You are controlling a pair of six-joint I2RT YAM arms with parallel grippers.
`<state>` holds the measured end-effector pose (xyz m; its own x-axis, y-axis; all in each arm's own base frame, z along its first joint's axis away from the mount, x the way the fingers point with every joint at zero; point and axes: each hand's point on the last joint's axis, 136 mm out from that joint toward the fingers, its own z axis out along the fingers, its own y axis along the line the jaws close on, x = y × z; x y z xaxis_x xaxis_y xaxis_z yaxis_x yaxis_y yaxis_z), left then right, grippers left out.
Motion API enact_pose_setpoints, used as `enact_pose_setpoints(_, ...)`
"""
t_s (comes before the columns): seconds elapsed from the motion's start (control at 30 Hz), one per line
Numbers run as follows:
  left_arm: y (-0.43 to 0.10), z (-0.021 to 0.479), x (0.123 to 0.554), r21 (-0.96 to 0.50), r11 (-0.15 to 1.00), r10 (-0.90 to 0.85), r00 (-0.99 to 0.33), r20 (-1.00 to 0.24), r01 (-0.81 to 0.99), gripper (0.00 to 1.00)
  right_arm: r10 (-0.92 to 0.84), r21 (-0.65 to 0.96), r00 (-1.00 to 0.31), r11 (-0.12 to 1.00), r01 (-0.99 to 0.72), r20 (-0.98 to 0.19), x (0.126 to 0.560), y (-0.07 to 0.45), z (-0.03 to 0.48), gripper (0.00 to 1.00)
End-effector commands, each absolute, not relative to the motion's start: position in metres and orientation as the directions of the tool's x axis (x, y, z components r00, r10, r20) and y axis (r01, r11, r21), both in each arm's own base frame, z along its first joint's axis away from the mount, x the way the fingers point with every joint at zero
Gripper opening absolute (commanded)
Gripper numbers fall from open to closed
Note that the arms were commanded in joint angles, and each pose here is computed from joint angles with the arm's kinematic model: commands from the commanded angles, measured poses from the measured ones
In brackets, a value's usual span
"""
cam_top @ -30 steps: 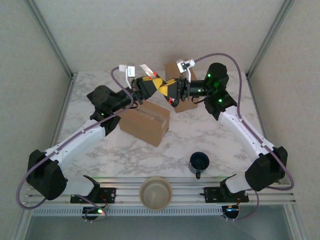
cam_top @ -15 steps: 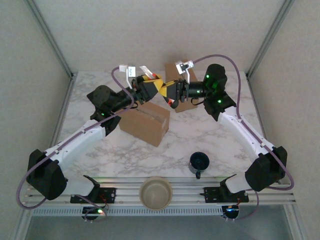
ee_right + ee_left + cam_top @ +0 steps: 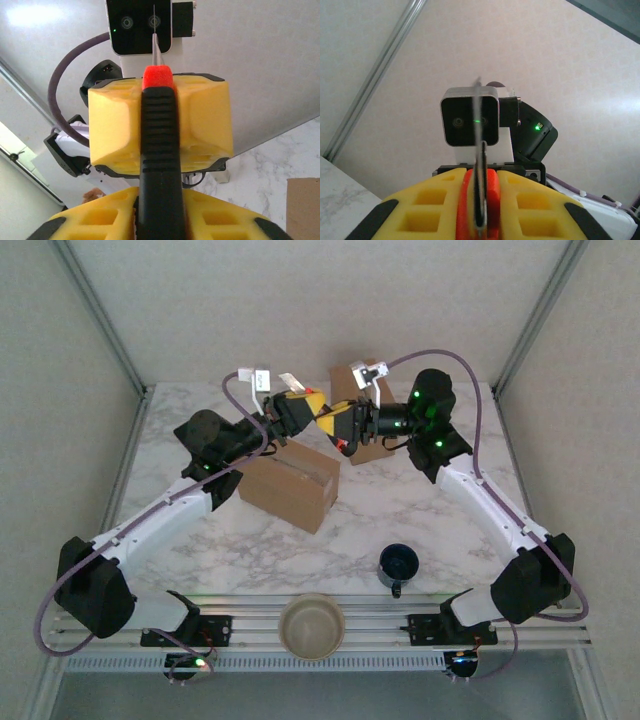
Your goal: Unpack the express box
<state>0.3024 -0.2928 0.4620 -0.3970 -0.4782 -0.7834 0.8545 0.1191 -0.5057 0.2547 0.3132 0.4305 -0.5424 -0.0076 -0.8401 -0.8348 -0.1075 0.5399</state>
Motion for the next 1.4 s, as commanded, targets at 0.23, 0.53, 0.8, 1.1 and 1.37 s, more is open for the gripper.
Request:
enact_pose_setpoints(0.23, -0.292, 0.476, 0.29, -0.44, 0.101, -0.489, -0.341, -0.803, 0.892, 0.0, 0.015, 0.538, -0.545, -0.141, -0.831, -0.838, 0.255, 0.321, 0.444, 0.24)
enact_pose_setpoints(0.53, -0.29, 0.474, 0.296, -0.448, 0.139, -0.483, -0.334, -0.809, 0.883, 0.17, 0.038, 0.537, -0.542, -0.099, -0.838, -0.839, 0.255, 0.318, 0.442, 0.0)
enact_pose_setpoints(0.8, -0.215, 0.428, 0.328, -0.563, 0.651, -0.449, -0.34, -0.827, 0.51, 0.61, -0.036, 0.447, -0.475, 0.28, -0.849, -0.879, 0.272, 0.297, 0.43, 0.0)
enact_pose_setpoints(1.1, -0.082, 0.281, 0.319, -0.538, 0.795, -0.604, -0.456, -0.654, -0.281, 0.3, -0.515, 0.044, -0.397, 0.569, -0.821, -0.76, 0.324, 0.311, 0.342, 0.0)
enact_pose_setpoints(1.37, -0.074, 0.214, 0.341, -0.641, 0.679, -0.724, -0.47, -0.505, -0.357, 0.65, -0.683, -0.104, -0.291, 0.474, -0.875, -0.67, 0.342, 0.366, 0.293, 0.0)
